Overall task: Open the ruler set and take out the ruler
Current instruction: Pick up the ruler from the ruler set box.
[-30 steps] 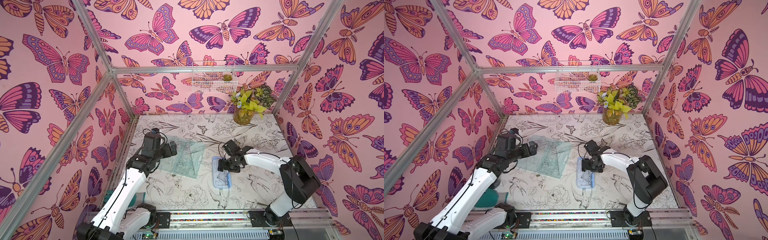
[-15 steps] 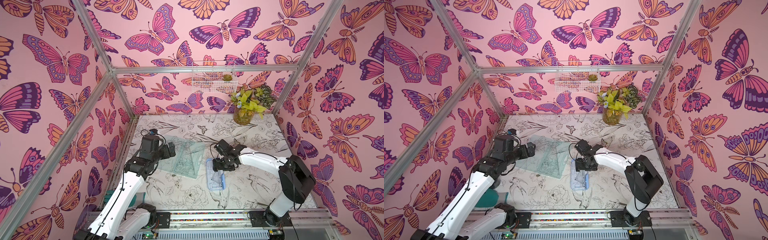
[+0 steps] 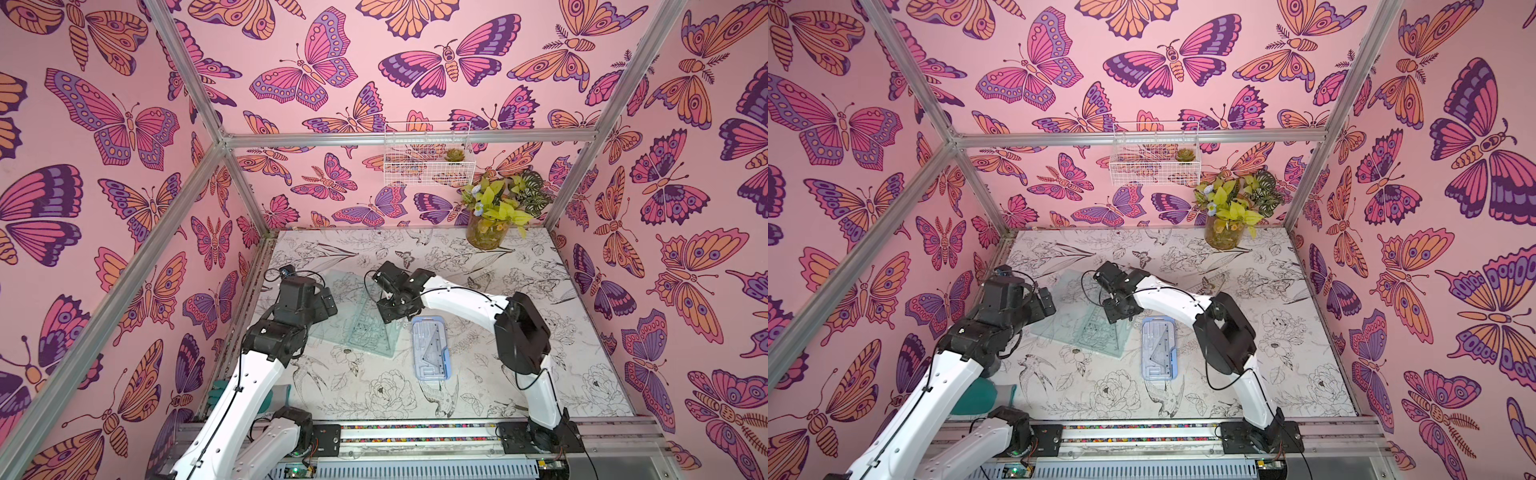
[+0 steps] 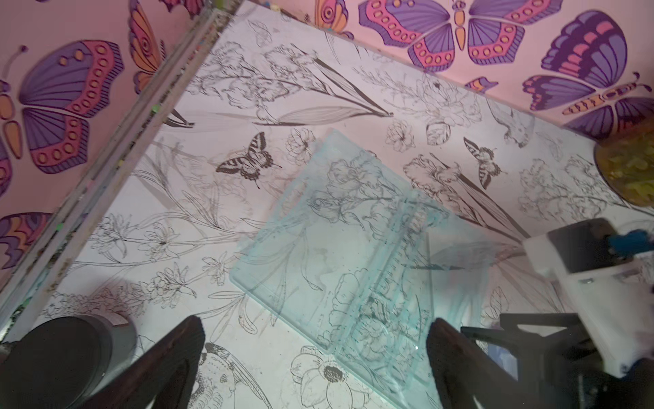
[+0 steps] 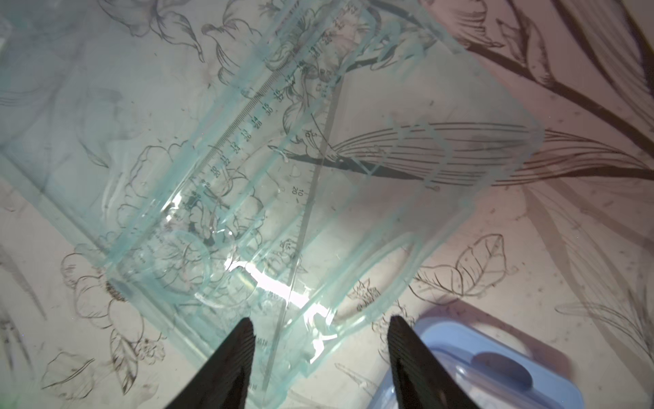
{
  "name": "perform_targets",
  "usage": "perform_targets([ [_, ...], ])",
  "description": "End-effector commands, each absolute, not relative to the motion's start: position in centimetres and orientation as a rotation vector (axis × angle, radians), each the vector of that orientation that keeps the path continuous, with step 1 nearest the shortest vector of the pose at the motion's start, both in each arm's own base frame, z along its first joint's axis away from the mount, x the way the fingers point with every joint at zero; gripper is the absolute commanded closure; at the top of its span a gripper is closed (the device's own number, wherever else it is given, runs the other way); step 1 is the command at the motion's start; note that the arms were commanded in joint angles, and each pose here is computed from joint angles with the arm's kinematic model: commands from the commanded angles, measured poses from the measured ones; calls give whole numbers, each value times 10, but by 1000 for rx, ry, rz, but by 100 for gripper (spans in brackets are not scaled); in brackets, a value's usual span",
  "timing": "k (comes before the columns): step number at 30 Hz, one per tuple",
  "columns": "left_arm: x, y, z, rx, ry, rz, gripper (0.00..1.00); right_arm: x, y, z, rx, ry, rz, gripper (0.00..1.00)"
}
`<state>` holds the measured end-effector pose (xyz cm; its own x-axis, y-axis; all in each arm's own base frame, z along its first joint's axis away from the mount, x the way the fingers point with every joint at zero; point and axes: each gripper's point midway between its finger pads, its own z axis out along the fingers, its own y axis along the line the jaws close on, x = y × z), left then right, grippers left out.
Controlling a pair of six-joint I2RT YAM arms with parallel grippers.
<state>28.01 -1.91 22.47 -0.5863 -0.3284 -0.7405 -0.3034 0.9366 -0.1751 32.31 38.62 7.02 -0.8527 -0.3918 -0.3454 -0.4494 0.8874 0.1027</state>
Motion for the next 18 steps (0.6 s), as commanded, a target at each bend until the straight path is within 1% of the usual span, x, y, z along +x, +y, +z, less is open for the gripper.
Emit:
perform_targets([
  [1,271,3,224,-519,2213,83,0,323,394,67,-712,2740,262,38],
  [11,273,4,222,-513,2209,98,0,323,415,39,-796,2742,212,39],
  [18,274,3,220,-513,2211,93,0,316,415,24,-823,2757,150,43],
])
